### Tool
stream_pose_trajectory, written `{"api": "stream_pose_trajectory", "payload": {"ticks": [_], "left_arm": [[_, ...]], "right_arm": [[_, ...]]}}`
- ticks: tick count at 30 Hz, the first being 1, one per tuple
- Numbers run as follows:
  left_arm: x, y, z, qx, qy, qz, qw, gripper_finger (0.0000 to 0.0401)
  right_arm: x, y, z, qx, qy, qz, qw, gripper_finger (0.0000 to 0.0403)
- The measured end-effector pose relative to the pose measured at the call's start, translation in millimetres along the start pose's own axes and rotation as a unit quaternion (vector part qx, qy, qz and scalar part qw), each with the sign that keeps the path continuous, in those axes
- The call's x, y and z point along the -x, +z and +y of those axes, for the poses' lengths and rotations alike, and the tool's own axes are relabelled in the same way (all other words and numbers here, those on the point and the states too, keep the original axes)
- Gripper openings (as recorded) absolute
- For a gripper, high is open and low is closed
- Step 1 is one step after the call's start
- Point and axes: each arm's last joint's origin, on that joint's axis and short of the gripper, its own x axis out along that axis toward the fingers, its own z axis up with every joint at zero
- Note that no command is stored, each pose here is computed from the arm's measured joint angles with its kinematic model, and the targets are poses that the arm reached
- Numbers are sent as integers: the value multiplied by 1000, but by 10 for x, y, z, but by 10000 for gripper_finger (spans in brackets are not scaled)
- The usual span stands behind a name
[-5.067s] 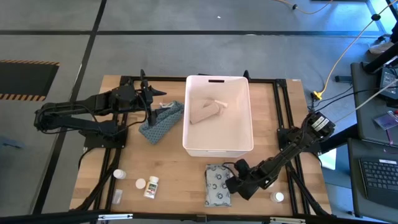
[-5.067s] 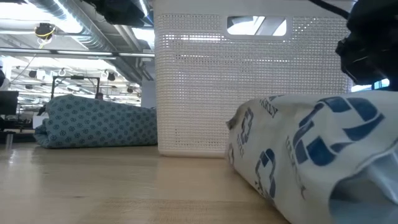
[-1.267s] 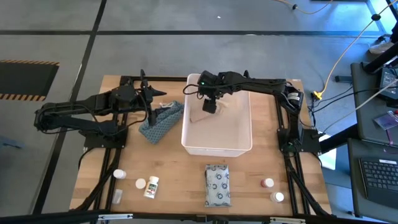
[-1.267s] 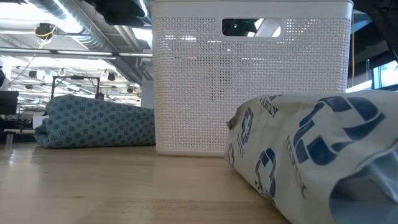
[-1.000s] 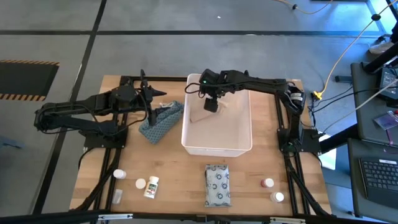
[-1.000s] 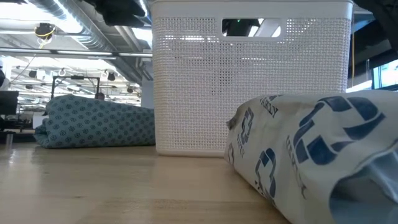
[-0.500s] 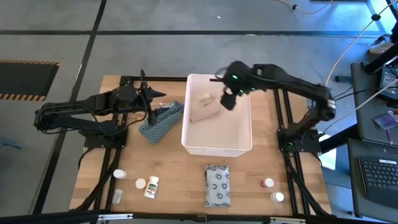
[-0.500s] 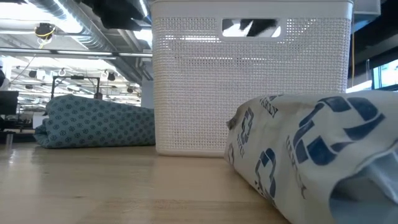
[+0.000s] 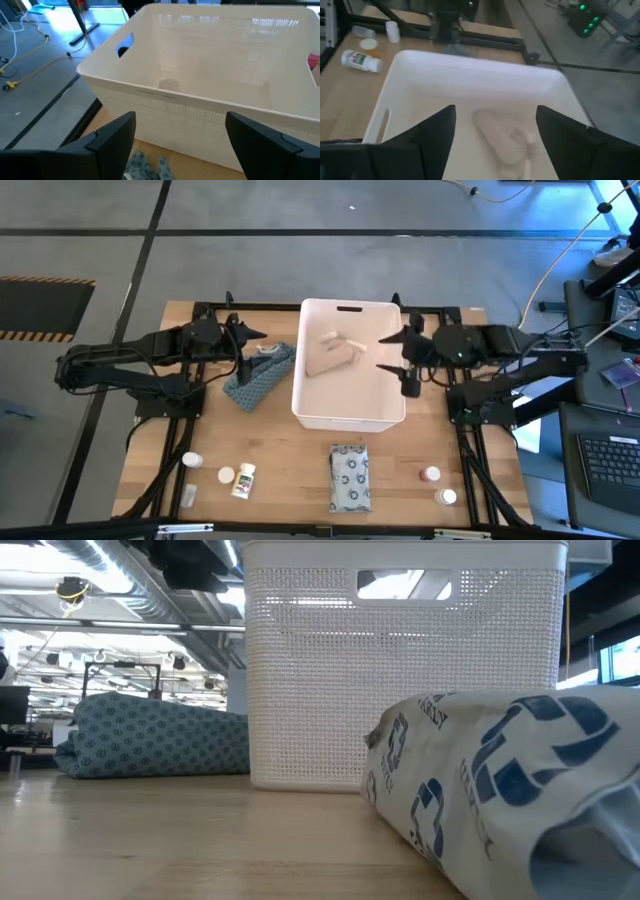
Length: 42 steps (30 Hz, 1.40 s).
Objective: Pick & place medical supplies in basket/bin
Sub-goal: Put the orange medicine bottle into the white bin
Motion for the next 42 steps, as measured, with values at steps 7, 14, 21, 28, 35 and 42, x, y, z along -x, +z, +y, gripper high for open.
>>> {"api": "stream_pose_trajectory", "payload": {"ticks": [7,14,21,28,35,42], "left_arm": [[-130,-54,-35,-4,-19,38,999,302],[-125,-118,-109,1,-24,134,991,302],[-87,-156,-409,18,-27,224,974,301],[-54,-5,-1021,12,-104,239,965,301],[-116,-182,-1639,-32,-133,291,947,301],[-79,-396,-2067,86,-106,419,898,301]], "right_arm": [[-11,-513,188,-54,77,-16,995,278],[198,-739,197,-64,89,-42,993,278],[433,-752,74,-48,69,-88,993,278],[505,-787,41,-27,67,-90,993,278],[499,-826,45,-22,68,-71,995,278],[496,-841,47,-20,69,-63,995,278]]}}
